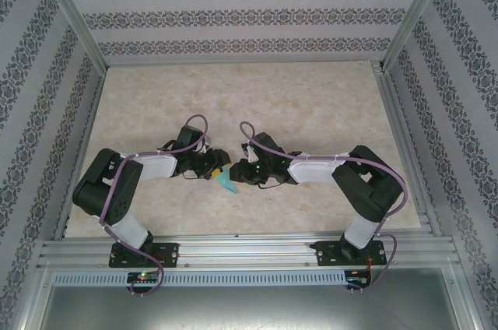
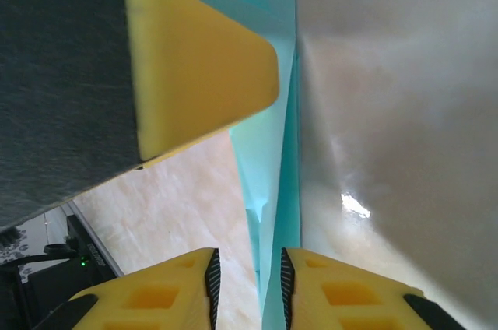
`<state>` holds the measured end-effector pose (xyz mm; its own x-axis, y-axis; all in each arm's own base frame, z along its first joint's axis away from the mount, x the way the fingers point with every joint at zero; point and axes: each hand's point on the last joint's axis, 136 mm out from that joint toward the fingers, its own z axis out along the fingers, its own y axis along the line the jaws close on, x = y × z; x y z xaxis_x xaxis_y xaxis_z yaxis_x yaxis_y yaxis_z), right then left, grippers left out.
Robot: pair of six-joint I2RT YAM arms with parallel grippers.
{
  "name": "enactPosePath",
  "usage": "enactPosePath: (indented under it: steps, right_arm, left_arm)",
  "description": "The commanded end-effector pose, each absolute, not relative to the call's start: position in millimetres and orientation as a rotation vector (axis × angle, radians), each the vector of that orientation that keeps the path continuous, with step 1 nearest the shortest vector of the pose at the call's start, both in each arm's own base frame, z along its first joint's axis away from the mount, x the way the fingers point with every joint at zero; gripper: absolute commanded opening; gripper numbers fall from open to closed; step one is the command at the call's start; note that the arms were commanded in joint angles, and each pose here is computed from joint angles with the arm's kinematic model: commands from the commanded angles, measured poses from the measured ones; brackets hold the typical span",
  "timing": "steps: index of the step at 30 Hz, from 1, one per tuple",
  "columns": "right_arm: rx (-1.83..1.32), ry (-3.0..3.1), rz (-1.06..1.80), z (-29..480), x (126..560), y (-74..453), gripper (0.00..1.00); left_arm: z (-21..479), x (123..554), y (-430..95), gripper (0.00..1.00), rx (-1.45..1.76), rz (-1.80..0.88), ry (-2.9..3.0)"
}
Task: Fold a paper plane with a square sheet of paper (pick it up from the middle)
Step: Fold the wing for the fifth time at the center of the table.
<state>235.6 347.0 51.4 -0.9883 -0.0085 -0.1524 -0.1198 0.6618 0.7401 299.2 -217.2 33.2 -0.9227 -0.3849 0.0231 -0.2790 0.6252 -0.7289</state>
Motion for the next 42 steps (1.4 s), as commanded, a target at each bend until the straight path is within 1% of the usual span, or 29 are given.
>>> enactPosePath:
  steps: [1, 5, 13, 15, 16, 19, 23, 30, 39, 42]
  right_arm:
    - [-0.090, 2.771, 1.225, 41, 232, 345, 0.32]
    - [-0.111, 2.775, 1.294, 40, 228, 357, 0.32]
    - [-0.164, 2.776, 1.342, 36, 224, 365, 0.17]
    - [-0.172, 2.767, 1.350, 34, 224, 366, 0.17]
    - [-0.175, 2.765, 1.350, 34, 224, 366, 0.12]
    - [-0.204, 2.741, 1.325, 36, 226, 365, 0.06]
    - [-0.300, 2.648, 1.174, 45, 232, 356, 0.05]
    - [-0.564, 2.589, 0.825, 49, 228, 345, 0.04]
    - [-0.685, 2.610, 0.804, 28, 214, 358, 0.05]
    - [-0.697, 2.602, 0.807, 24, 212, 362, 0.09]
  left_arm:
    - [29, 294, -208, 0.52, -0.601, -1.139, 2.725]
    - [30, 295, -208, 0.52, -0.600, -1.142, 2.720]
    - [46, 298, -212, 0.54, -0.589, -1.190, 2.684]
    - [52, 301, -212, 0.55, -0.580, -1.186, 2.678]
    - [53, 301, -212, 0.55, -0.576, -1.180, 2.680]
    - [58, 302, -211, 0.57, -0.578, -1.179, 2.675]
    - [69, 302, -208, 0.63, -0.588, -1.181, 2.648]
    - [88, 303, -204, 0.73, -0.574, -1.170, 2.608]
    - [80, 299, -199, 0.74, -0.611, -1.142, 2.622]
    - [82, 296, -195, 0.75, -0.616, -1.124, 2.613]
